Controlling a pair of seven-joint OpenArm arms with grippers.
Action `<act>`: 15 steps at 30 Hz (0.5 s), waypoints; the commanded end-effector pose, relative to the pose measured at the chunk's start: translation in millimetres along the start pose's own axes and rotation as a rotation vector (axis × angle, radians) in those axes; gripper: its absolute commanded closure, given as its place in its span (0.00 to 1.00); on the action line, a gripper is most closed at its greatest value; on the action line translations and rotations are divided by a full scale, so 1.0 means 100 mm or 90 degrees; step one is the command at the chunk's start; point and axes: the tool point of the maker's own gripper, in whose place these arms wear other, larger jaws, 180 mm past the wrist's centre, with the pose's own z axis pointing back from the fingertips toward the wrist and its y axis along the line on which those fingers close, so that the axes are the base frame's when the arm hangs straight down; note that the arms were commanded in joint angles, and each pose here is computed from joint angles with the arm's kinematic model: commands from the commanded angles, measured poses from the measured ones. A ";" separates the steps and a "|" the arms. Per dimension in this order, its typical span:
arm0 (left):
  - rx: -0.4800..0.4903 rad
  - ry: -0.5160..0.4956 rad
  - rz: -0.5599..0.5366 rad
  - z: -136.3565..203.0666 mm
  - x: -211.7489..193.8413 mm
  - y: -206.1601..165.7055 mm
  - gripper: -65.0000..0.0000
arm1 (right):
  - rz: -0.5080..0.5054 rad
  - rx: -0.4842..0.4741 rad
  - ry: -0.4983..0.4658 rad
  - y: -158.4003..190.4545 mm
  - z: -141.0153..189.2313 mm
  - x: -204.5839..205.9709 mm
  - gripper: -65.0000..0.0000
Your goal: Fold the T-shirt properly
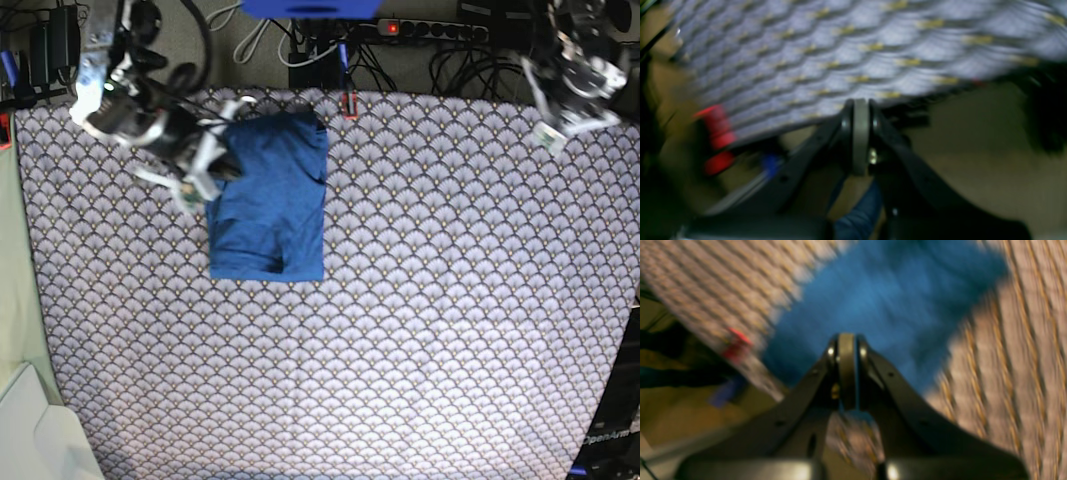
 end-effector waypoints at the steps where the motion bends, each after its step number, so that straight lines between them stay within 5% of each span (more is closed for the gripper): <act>1: -0.009 -0.006 -0.015 0.02 0.02 -0.07 1.00 | -0.009 -0.020 -0.020 -0.10 0.10 0.02 1.00; 8: -0.144 -0.016 -0.072 -0.02 0.10 -0.95 1.00 | -0.099 -0.123 0.071 -0.46 0.55 -0.74 1.00; 15: -0.274 -0.033 -0.098 -0.14 0.05 -1.69 1.00 | -0.158 -0.125 0.077 -0.22 0.85 -1.25 1.00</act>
